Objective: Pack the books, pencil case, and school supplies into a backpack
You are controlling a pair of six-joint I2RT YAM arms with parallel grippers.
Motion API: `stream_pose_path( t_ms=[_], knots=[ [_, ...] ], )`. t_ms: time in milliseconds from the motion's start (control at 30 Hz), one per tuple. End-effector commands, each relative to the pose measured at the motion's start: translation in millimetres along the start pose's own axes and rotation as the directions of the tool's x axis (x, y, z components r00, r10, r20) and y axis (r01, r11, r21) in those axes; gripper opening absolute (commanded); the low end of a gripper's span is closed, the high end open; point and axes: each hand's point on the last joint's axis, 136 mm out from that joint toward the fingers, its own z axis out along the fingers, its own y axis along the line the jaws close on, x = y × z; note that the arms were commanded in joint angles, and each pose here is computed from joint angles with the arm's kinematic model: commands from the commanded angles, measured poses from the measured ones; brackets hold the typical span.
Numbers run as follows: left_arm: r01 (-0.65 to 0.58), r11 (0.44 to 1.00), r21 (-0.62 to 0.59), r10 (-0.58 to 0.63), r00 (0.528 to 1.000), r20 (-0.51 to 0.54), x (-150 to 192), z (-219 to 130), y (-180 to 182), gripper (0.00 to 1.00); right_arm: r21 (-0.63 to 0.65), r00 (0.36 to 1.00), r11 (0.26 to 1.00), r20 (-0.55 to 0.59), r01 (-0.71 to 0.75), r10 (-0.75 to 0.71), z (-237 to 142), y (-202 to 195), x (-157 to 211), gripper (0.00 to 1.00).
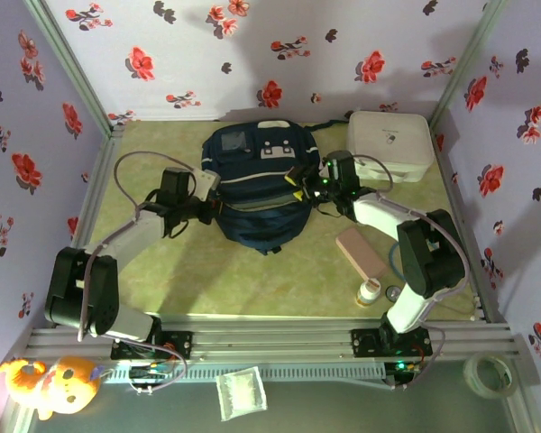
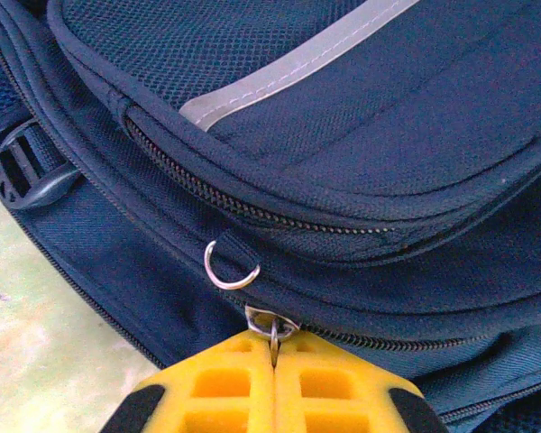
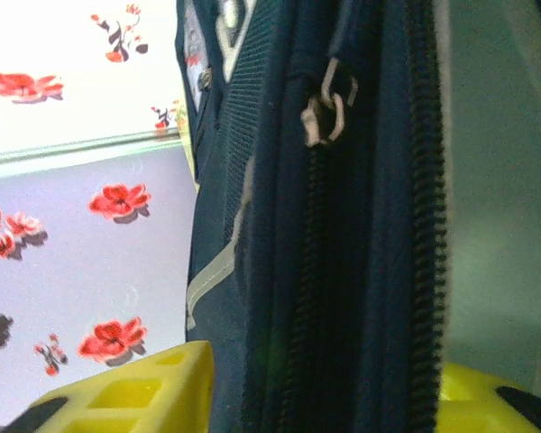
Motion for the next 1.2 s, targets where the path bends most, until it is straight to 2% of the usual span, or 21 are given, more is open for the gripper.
stream_pose_path(
  t_ms=[0,233,300,367,500,533,633,833,1033,1167],
  knots=[
    [-0.008,0.998,0.062,0.003,0.996,0.086,-16,-6,-16,0.00,-0.038,0.999,0.999,0.044,-0.028,0.029,-5,10,6,0.47],
    [0.025,0.997,0.076,-0.030,0.997,0.071,-9,-2,-19,0.00,-0.038,0.997,0.997,0.043,-0.062,0.064,2,9,21,0.45],
    [0.016,0.997,0.075,-0.022,0.997,0.076,-10,-3,-20,0.00,-0.042,0.997,0.997,0.039,-0.066,0.068,3,10,21,0.40],
    [0.007,0.998,0.055,-0.011,0.997,0.074,-10,-5,-17,0.00,-0.045,0.997,0.997,0.045,-0.062,0.064,3,11,20,0.30],
    [-0.016,0.996,-0.084,0.021,0.998,0.053,-10,-12,7,0.00,-0.056,0.998,0.998,0.058,-0.031,0.034,-3,18,16,0.12],
    [-0.015,0.993,-0.116,0.021,0.999,0.048,-11,-14,13,0.00,-0.061,0.998,0.998,0.060,-0.020,0.024,-5,21,15,0.10],
    [-0.021,0.985,-0.172,0.030,0.998,0.048,-15,-19,27,0.00,-0.047,0.998,0.999,0.068,0.013,-0.010,-11,24,11,0.07],
    [-0.092,0.981,-0.172,0.101,0.994,0.045,-27,-16,35,0.00,-0.057,0.998,0.997,0.037,0.052,-0.050,-14,34,13,0.03],
    [-0.152,0.974,-0.168,0.152,0.988,-0.014,-22,-6,51,0.00,-0.061,0.997,0.995,0.017,0.075,-0.074,-17,36,15,0.03],
    [-0.205,0.970,-0.128,0.192,0.976,-0.103,-11,0,54,0.00,-0.058,0.996,0.994,0.023,0.089,-0.087,-21,36,13,0.03]
  ],
)
